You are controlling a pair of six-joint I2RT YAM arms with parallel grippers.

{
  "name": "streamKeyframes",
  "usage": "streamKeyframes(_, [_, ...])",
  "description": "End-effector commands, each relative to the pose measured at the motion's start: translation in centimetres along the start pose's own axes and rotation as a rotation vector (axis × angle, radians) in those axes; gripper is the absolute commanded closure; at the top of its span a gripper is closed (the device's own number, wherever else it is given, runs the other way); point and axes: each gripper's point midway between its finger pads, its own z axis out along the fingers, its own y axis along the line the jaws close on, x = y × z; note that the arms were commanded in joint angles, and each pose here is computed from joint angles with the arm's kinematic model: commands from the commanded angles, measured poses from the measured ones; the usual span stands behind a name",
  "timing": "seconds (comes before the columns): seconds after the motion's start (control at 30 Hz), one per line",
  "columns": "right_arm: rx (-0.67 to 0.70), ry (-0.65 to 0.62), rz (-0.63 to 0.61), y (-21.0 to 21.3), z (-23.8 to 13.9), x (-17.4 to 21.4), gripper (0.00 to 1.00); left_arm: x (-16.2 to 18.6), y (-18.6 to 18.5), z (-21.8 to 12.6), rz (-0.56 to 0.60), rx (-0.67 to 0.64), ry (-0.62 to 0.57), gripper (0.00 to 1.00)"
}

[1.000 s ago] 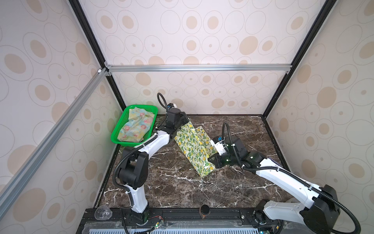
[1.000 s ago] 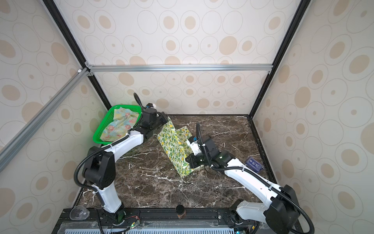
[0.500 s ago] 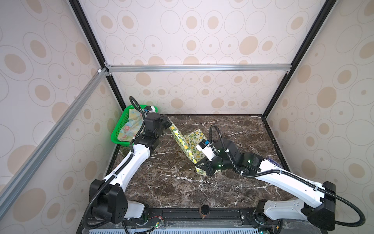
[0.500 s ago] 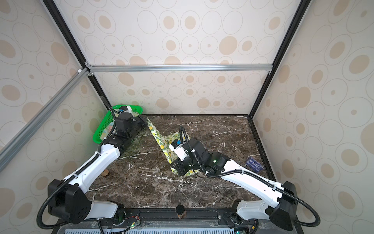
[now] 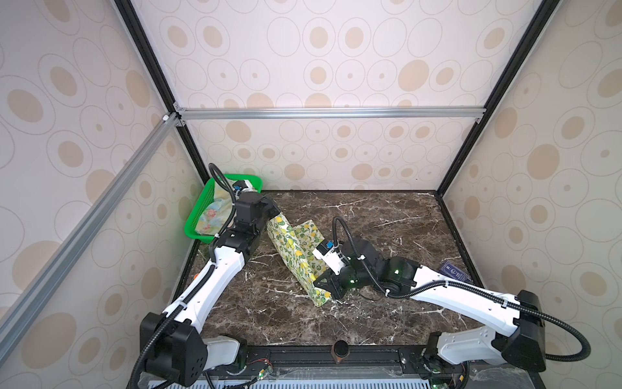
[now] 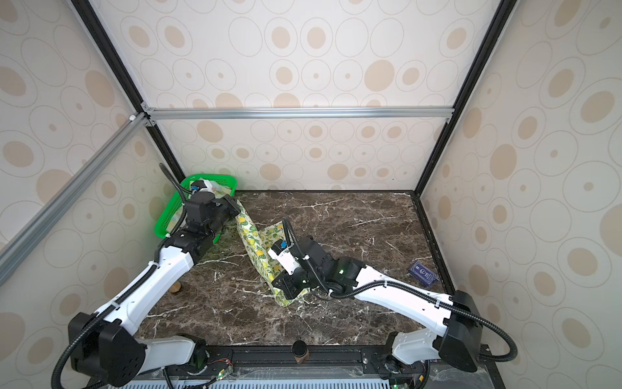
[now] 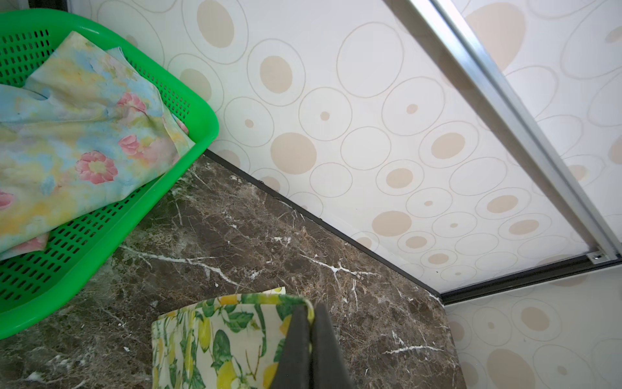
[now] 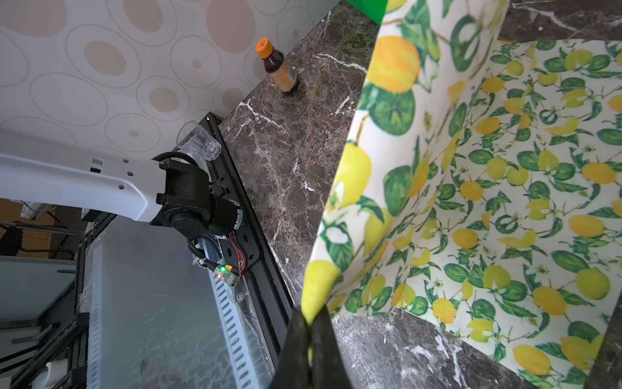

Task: Fold and stack the skirts
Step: 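Lower the folded skirt flat with both grippers still holding its edges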

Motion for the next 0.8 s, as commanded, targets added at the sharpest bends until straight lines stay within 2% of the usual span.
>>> streamKeyframes(0.0, [0.032,-0.02,0.019,-0.9,0.6,0.0,1.0,0.3,-1.3,2.0,0.035,0.009,0.017,1.0])
streamKeyframes(0.4, [0.11,0.043,0.156,-7.4,2.0,2.7,1.0,5.9,-2.4,9.5,0.056,0.002,0.127,1.0])
streamKeyframes(0.77, [0.146,0.096,0.219,-11.6,3.1,4.3,1.0,9.5,-1.2,13.9,0.061,-0.034,0.185,1.0])
